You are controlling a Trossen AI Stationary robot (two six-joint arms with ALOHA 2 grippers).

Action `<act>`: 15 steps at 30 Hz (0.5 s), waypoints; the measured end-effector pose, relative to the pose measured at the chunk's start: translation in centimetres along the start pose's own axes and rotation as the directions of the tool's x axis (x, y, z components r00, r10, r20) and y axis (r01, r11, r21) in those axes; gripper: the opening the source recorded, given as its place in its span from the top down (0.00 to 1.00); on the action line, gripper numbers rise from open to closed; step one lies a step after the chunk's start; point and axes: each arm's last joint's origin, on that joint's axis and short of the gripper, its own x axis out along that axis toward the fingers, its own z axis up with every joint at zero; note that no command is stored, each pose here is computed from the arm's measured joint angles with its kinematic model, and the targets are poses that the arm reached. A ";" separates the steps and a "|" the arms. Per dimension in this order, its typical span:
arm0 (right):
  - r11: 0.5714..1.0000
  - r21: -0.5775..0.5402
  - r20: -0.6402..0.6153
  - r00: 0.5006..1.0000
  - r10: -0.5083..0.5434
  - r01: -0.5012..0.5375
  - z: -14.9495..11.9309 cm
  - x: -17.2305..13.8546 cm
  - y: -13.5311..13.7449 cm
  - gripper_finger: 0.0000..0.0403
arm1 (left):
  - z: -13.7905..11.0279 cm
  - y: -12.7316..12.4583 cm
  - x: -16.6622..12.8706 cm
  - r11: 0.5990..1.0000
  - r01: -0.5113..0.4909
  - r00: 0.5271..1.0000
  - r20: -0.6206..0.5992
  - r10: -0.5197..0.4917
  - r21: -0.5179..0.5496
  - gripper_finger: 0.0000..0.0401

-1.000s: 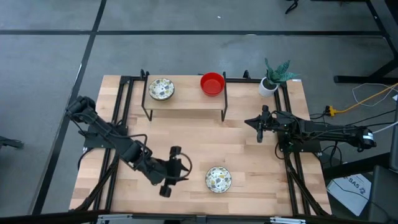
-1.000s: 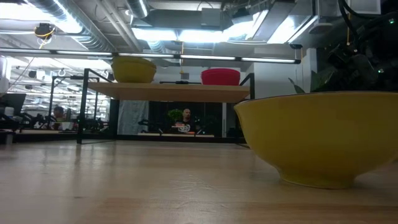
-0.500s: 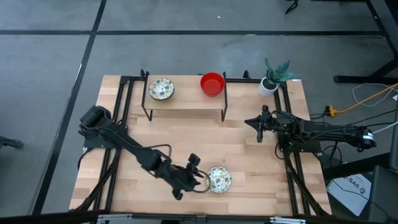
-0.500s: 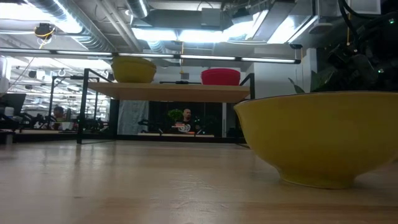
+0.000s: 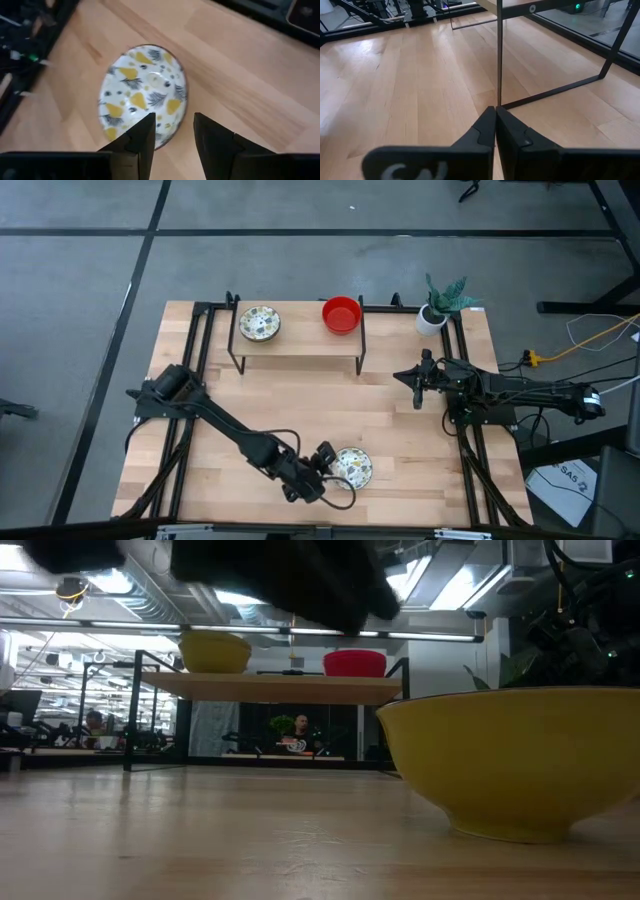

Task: Pick & Place Mini bowls
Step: Stack the yellow patterned bowl on the yellow patterned bowl on the shelf

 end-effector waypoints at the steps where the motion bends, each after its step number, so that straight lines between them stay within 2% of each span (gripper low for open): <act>1: 1.000 0.000 0.000 1.000 0.000 0.000 0.0 0.0 0.0 0.96 | -0.1 -0.1 0.3 1.000 0.006 1.000 -0.006 -0.006 0.007 0.68; 8: 1.000 0.000 -0.001 1.000 0.000 0.000 0.0 0.0 0.0 0.96 | -0.6 -1.0 2.2 0.997 0.009 1.000 -0.022 -0.008 0.077 0.68; 15: 1.000 0.000 0.000 1.000 0.000 0.000 0.0 0.0 0.0 0.96 | -0.9 -0.6 3.2 0.994 -0.001 1.000 -0.009 0.002 0.110 0.68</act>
